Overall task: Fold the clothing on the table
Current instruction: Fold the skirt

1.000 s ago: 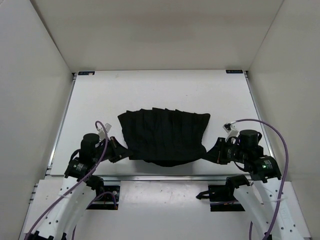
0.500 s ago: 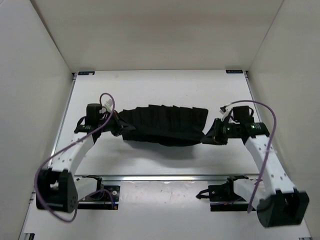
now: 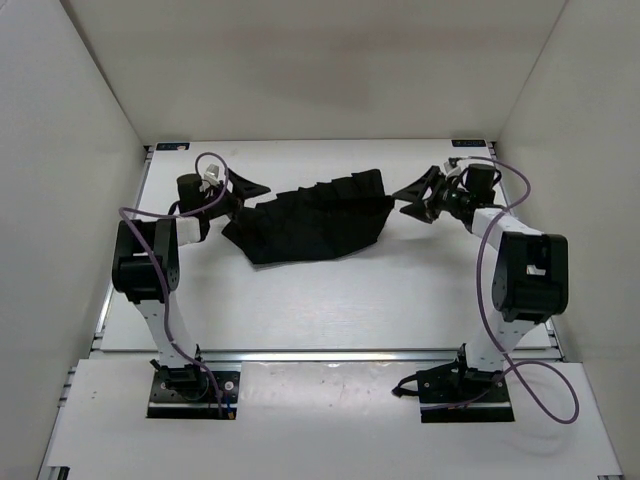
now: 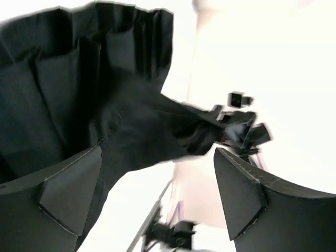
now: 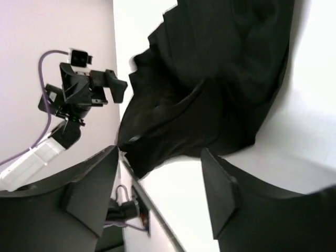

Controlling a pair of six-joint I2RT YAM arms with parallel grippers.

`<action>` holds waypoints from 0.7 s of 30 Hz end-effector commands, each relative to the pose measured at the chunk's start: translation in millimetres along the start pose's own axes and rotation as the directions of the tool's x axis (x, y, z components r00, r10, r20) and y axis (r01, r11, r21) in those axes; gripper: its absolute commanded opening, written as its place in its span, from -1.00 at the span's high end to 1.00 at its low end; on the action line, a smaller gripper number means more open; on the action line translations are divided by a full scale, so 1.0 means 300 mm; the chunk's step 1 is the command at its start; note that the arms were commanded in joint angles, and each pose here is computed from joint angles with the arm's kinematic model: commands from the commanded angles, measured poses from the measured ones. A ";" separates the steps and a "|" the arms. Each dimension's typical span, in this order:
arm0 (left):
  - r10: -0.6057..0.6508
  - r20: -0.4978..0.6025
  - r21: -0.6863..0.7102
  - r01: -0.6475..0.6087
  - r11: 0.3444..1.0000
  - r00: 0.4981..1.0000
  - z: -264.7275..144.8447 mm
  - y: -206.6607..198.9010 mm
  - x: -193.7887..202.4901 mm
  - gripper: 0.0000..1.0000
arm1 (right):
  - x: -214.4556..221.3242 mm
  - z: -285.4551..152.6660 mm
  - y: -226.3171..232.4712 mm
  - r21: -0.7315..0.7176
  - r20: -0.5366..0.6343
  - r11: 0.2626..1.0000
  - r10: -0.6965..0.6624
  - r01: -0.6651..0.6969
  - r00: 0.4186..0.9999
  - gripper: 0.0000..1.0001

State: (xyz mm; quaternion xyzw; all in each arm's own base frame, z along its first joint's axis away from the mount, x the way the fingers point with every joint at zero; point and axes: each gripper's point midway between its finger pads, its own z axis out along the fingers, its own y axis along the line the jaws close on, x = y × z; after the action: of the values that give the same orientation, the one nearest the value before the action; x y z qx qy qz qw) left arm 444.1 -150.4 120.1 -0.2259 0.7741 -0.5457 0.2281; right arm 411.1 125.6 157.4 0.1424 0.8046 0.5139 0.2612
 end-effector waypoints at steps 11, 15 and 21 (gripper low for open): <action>0.296 -0.051 0.013 -0.296 0.955 0.954 0.006 -0.083 0.058 -0.98 | -0.107 0.086 0.029 0.078 0.045 0.927 -0.371 0.367 0.927 -0.28; 0.453 -0.065 -0.228 -0.455 0.861 0.889 0.063 -0.030 0.024 -0.96 | -0.112 0.067 0.024 0.128 0.044 0.915 -0.390 0.382 0.920 -0.26; 0.548 -0.072 -0.330 -0.538 0.775 0.833 0.118 -0.021 0.031 0.98 | -0.075 0.076 0.016 0.164 0.029 0.898 -0.419 0.409 0.908 -0.25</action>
State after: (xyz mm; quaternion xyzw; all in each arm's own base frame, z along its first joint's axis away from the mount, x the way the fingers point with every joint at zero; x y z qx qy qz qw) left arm 459.0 -198.5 121.8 -0.0575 0.8607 -0.3940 0.3173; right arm 438.5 134.2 133.8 0.0339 0.8537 0.3987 0.3332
